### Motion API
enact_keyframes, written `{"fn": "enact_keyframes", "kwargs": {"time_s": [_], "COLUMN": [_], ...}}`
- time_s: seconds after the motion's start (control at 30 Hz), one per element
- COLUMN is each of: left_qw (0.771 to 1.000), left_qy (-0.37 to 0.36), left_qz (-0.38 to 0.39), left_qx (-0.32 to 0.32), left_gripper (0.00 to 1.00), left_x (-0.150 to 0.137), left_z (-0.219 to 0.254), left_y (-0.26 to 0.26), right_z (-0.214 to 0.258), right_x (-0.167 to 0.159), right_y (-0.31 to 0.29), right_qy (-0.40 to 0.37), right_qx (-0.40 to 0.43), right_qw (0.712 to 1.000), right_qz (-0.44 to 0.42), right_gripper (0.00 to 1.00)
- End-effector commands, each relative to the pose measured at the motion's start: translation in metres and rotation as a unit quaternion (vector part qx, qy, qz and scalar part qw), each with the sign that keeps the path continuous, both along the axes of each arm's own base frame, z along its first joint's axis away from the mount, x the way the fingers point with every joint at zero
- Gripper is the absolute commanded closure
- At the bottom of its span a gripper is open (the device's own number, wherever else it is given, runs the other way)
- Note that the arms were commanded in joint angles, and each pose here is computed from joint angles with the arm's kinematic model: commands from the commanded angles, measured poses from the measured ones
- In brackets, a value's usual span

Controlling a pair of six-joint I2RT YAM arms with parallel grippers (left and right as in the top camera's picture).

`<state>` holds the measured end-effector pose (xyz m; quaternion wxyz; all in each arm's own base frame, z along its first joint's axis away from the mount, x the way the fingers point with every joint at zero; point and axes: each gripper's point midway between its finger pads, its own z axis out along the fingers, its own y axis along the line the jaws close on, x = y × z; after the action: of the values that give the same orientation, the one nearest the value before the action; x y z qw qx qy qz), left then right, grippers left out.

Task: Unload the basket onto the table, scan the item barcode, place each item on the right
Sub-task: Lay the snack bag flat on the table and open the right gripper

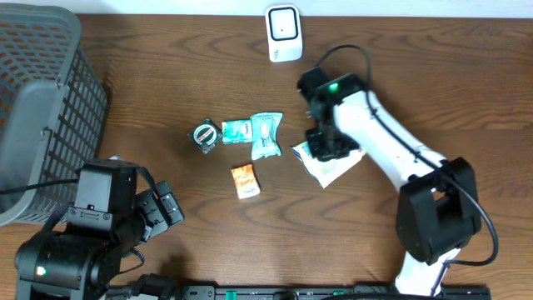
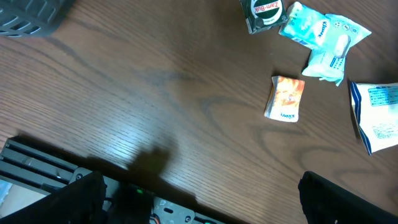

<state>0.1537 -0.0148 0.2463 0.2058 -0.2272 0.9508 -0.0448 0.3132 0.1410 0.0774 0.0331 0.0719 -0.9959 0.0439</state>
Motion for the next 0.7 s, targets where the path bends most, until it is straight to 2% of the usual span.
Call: {"fn": "enact_keyframes", "kwargs": {"time_s": [0.0, 0.13, 0.33, 0.5, 0.67], "left_qw": [1.000, 1.000, 1.000, 1.000, 1.000], "left_qy": [0.001, 0.001, 0.001, 0.001, 0.001], "left_qz": [0.003, 0.003, 0.003, 0.003, 0.003], "left_qx": [0.002, 0.002, 0.002, 0.002, 0.002], "left_gripper": [0.02, 0.02, 0.02, 0.02, 0.02], "left_x": [-0.001, -0.001, -0.001, -0.001, -0.001], "left_z": [0.000, 0.000, 0.000, 0.000, 0.000], "left_y": [0.001, 0.001, 0.001, 0.001, 0.001], "right_z": [0.011, 0.011, 0.011, -0.001, -0.025], "right_x": [0.013, 0.005, -0.014, -0.018, 0.002], "right_y": [-0.031, -0.060, -0.103, -0.128, -0.136], "right_qy": [-0.022, 0.008, 0.057, 0.061, 0.014], "right_qx": [-0.027, -0.042, -0.085, -0.108, -0.092], "right_qw": [0.998, 0.996, 0.991, 0.987, 0.987], "right_qz": [-0.047, -0.077, -0.082, -0.105, -0.130], "right_gripper": [0.82, 0.75, 0.76, 0.81, 0.91]}}
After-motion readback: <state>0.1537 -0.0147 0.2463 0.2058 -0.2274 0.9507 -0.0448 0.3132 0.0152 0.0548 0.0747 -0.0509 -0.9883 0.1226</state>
